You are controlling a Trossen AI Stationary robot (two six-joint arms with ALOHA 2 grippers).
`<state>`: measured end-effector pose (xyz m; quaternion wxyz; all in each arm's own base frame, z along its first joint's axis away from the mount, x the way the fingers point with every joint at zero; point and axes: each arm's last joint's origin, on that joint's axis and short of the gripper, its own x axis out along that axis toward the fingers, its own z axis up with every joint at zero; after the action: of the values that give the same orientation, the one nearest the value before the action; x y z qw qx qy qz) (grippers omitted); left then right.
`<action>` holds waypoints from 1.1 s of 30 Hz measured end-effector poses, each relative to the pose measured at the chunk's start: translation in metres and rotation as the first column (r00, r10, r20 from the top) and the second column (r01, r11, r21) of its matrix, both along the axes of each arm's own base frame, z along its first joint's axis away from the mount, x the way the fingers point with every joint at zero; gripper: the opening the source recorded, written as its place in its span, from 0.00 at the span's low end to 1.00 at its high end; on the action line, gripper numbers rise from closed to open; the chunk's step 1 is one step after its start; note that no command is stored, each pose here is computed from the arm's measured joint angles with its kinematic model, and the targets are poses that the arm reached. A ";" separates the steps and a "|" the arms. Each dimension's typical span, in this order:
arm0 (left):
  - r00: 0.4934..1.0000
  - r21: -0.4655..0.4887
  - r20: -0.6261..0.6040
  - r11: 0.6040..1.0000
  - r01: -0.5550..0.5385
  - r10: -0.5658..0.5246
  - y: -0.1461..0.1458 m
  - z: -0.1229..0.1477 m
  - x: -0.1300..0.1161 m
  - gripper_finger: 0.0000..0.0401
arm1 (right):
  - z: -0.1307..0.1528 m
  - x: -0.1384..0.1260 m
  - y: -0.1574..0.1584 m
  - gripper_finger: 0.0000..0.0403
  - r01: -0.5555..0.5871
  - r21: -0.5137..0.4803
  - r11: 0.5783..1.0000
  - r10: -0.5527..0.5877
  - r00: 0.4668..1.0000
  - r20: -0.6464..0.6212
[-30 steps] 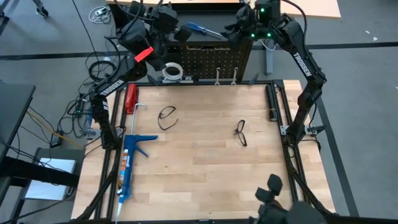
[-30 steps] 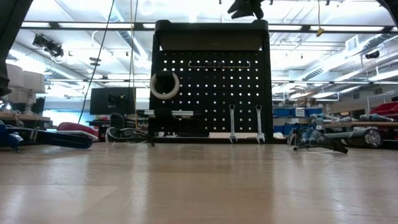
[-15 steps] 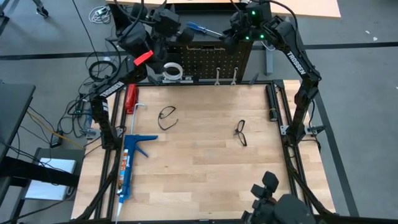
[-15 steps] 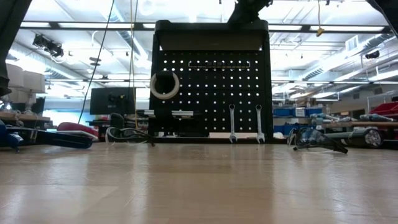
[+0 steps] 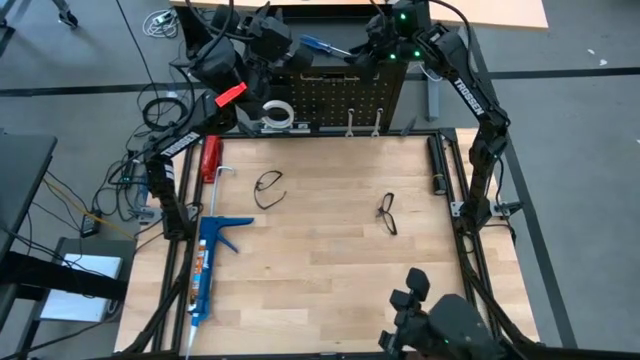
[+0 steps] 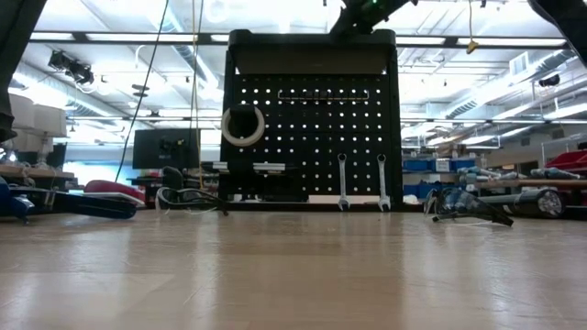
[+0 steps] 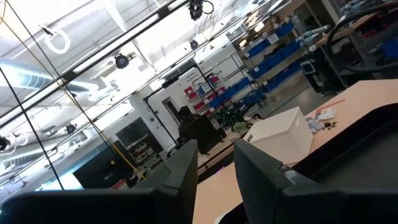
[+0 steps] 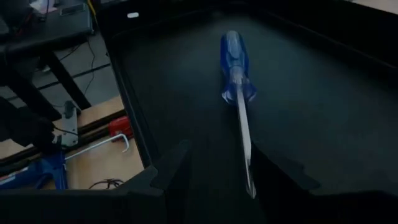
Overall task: Hang tools onto peg board
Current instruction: Remove the blue screwdriver from the black pegboard
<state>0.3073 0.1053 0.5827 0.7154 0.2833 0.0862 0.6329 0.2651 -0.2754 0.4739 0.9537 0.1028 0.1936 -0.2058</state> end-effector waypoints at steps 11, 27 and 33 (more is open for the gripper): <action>1.000 -0.002 0.000 1.000 -0.007 0.007 0.000 0.000 0.000 0.27 | -0.004 0.000 -0.005 0.40 0.043 -0.006 0.999 -0.043 0.999 -0.028; 1.000 0.002 0.003 1.000 0.000 0.000 0.000 0.000 0.000 0.27 | -0.008 -0.003 -0.004 0.28 0.101 -0.051 0.994 -0.106 0.986 -0.125; 1.000 0.002 0.003 1.000 0.000 0.000 0.000 0.000 0.000 0.27 | -0.006 0.002 0.003 0.06 0.078 -0.097 0.992 -0.092 0.986 -0.140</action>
<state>0.3071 0.1054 0.5831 0.7151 0.2829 0.0844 0.6336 0.2673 -0.2723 0.4674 0.9313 0.0524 0.2480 -0.2618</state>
